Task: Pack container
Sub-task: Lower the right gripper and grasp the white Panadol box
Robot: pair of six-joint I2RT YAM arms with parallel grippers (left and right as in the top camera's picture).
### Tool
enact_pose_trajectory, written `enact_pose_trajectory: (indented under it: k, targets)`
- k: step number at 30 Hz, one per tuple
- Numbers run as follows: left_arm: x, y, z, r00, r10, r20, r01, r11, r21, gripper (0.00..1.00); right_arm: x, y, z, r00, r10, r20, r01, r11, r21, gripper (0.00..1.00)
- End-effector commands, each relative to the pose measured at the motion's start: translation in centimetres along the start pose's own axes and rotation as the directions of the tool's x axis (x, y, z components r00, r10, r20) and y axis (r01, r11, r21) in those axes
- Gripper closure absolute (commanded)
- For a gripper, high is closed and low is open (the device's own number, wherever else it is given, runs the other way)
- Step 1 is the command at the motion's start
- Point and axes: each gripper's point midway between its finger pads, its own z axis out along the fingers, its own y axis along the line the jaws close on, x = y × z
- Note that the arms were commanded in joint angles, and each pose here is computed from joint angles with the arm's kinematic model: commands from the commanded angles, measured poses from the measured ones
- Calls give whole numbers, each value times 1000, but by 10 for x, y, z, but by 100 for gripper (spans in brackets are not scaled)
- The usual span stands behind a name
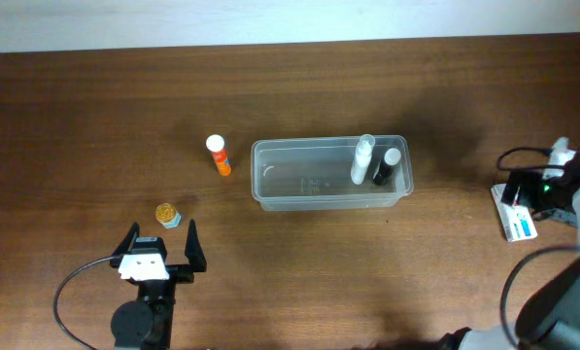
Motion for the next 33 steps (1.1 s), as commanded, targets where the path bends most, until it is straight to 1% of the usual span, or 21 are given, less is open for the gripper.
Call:
enact_pose_trajectory:
  k: [1,4,6,10,14,19,29,33]
  targets:
    - [0,3,0,1000,15,3,-15,1000,-15,1,14,3,32,982,-165,-86,163,986,-37,1]
    - [0,3,0,1000,15,3,-15,1000,-15,1,26,-9,51,970,-173,-173,179,984,16,2]
    - [0,3,0,1000,15,3,-15,1000,-15,1,29,-13,60,965,-173,-198,182,983,31,2]
    - [0,3,0,1000,15,3,-15,1000,-15,1,23,-14,69,968,-175,-179,184,982,35,2]
    - [0,3,0,1000,15,3,-15,1000,-15,1,18,-15,71,961,-222,-164,231,972,34,1]
    - [0,3,0,1000,15,3,-15,1000,-15,1,23,-14,80,957,-223,-187,231,973,23,2]
    - [0,3,0,1000,15,3,-15,1000,-15,1,23,-1,83,950,-267,-161,261,964,-55,2]
    - [0,3,0,1000,15,3,-15,1000,-15,1,23,0,86,949,-270,-161,264,963,-61,1]
